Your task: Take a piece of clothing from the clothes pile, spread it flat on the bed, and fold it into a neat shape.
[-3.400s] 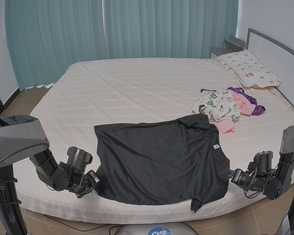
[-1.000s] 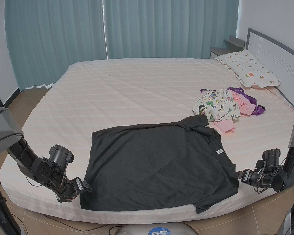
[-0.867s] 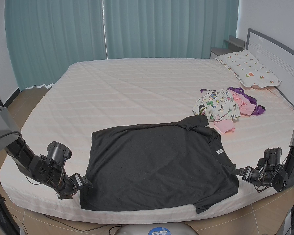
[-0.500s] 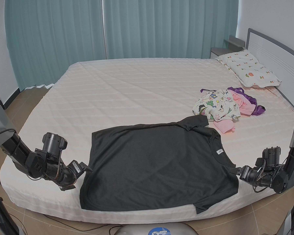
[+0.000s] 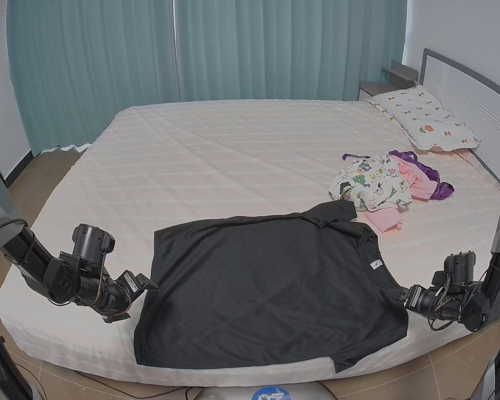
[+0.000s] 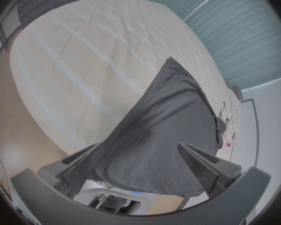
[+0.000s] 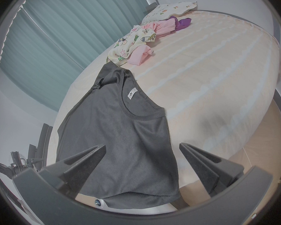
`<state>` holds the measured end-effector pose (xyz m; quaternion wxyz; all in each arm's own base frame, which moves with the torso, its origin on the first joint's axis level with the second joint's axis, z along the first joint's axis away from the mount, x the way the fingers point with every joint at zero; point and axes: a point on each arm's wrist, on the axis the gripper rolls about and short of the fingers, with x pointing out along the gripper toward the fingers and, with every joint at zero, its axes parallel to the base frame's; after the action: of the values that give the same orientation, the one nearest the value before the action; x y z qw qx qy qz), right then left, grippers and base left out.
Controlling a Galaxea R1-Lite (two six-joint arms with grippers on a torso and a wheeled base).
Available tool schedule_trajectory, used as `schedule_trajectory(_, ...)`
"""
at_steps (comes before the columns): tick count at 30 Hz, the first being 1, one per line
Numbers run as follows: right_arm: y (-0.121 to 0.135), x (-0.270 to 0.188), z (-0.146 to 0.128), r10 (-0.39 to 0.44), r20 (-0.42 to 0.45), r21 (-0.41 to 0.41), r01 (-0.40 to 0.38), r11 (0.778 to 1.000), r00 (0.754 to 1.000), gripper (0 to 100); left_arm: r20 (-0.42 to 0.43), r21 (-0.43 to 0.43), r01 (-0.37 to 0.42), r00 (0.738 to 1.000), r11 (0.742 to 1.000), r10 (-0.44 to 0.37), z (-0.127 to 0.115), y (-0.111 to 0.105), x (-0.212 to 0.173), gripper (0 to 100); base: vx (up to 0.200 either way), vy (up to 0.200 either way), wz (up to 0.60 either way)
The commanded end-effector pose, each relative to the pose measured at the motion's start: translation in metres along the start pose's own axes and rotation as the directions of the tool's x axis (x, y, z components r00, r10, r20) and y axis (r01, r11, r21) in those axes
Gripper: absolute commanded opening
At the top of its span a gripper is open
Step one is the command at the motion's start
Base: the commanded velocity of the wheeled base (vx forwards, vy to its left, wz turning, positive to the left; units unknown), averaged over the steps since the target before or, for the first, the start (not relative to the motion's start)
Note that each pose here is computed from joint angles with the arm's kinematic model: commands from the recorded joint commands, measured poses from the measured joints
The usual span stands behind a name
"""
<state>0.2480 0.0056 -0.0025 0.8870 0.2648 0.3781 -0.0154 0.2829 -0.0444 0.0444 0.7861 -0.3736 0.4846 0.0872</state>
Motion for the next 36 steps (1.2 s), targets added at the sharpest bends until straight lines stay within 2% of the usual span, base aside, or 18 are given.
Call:
schedule_trajectory(1, -0.0004, 0.0007, -0.0015, -0.002, -0.007, 0.000, 0.002, 1.000, 1.000, 100, 0.002, -0.002, 0.000, 1.000, 1.000, 0.000, 0.0009, -0.0004, 0.0007, 100, 0.000, 0.000, 0.00)
schedule_trajectory(10, -0.0006, 0.0014, -0.0016, -0.002, -0.009, 0.000, 0.002, 1.000, 1.000, 100, 0.005, -0.005, -0.003, 1.000, 1.000, 0.003, 0.0024, 0.0006, 0.0004, 100, 0.000, 0.000, 0.00)
schedule_trajectory(16, -0.0009, 0.0016, -0.0020, -0.005, -0.011, 0.000, 0.005, 1.000, 1.000, 100, 0.008, -0.012, -0.003, 1.000, 1.000, 0.003, 0.0038, 0.0015, -0.0003, 100, 0.000, 0.200, 0.00)
schedule_trajectory(33, 0.0004, 0.0027, -0.0047, -0.004, -0.022, -0.006, 0.003, 1.000, 1.000, 100, 0.011, -0.011, 0.001, 1.000, 1.000, -0.001, 0.0043, 0.0009, -0.0003, 100, 0.000, 0.000, 0.00)
schedule_trajectory(36, 0.0007, 0.0025, -0.0034, -0.003, -0.015, -0.006, 0.003, 1.000, 1.000, 100, 0.031, -0.024, 0.022, 0.999, 0.999, -0.021, 0.0091, -0.0057, -0.0013, 100, 0.000, 0.000, 0.00)
